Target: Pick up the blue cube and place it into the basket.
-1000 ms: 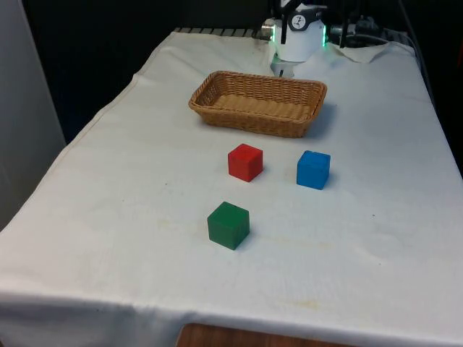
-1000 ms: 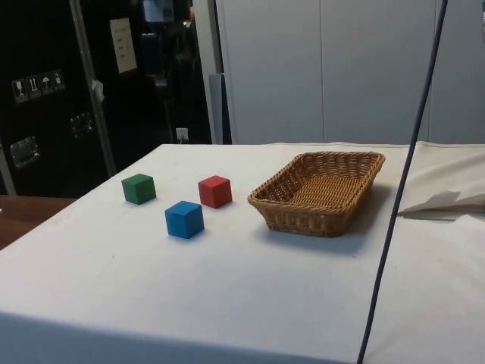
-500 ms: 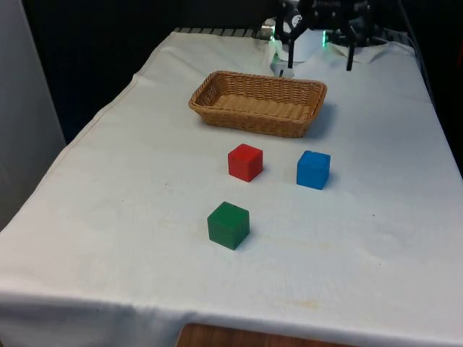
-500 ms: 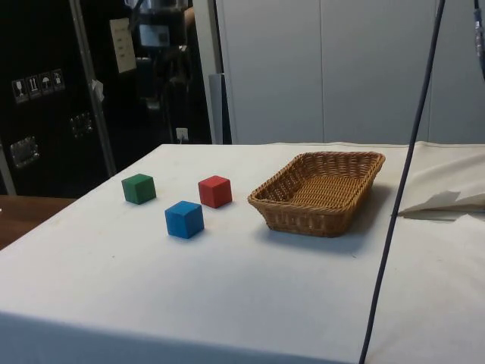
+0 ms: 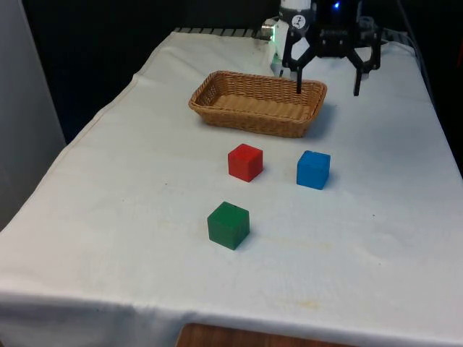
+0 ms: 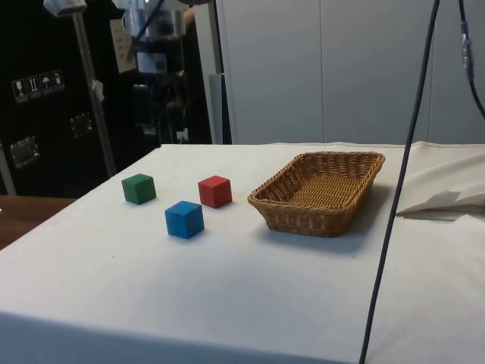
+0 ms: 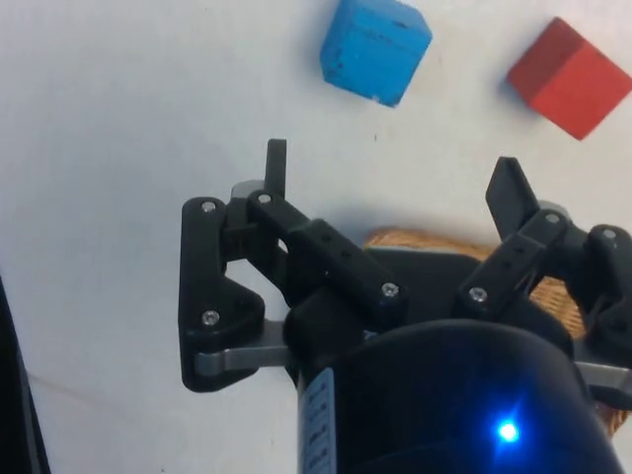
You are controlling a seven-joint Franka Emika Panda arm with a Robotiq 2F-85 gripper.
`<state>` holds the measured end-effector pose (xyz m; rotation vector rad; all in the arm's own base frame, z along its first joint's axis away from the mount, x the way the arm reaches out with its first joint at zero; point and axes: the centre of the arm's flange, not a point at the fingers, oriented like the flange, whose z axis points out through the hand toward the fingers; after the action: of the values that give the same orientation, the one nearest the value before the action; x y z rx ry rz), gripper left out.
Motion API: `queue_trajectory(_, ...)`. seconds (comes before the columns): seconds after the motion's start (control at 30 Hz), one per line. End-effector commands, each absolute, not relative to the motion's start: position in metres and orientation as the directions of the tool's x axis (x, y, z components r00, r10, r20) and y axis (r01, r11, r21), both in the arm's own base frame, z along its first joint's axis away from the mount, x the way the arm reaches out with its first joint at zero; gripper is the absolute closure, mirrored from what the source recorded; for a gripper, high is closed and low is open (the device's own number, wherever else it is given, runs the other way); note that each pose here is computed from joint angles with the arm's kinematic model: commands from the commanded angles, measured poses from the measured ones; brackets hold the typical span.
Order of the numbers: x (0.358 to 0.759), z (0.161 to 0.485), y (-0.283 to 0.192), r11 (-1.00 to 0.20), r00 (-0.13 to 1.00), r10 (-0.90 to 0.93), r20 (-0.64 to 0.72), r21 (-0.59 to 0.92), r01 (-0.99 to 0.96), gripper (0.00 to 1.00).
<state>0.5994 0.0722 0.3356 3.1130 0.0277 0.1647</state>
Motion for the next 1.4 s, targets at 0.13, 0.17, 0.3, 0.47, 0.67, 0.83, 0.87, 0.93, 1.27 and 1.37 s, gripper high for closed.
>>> queue_trajectory(0.13, 0.596, 0.321, 0.073, -1.000, 0.990, 0.019, 0.137, 0.027, 0.015, 0.00)
queue_trajectory(0.17, 0.596, 0.318, 0.073, -1.000, 0.990, 0.019, 0.140, 0.026, 0.015, 0.00)
queue_trajectory(0.3, 0.592, 0.310, 0.073, -1.000, 0.989, 0.018, 0.148, 0.023, 0.015, 0.00)
queue_trajectory(0.47, 0.588, 0.296, 0.072, -1.000, 0.988, 0.014, 0.154, 0.016, 0.011, 0.00)
queue_trajectory(0.67, 0.589, 0.283, 0.071, -1.000, 0.988, 0.004, 0.155, 0.011, 0.002, 0.00)
queue_trajectory(0.83, 0.589, 0.271, 0.070, -1.000, 0.988, -0.013, 0.156, 0.006, -0.014, 0.00)
queue_trajectory(0.87, 0.589, 0.269, 0.070, -1.000, 0.988, -0.016, 0.156, 0.005, -0.017, 0.00)
queue_trajectory(0.93, 0.589, 0.263, 0.069, -1.000, 0.987, -0.025, 0.157, 0.002, -0.026, 0.00)
queue_trajectory(1.27, 0.590, 0.241, 0.066, -0.999, 0.986, -0.054, 0.157, -0.006, -0.054, 0.00)
queue_trajectory(1.37, 0.590, 0.234, 0.064, -0.998, 0.986, -0.064, 0.153, -0.008, -0.063, 0.00)
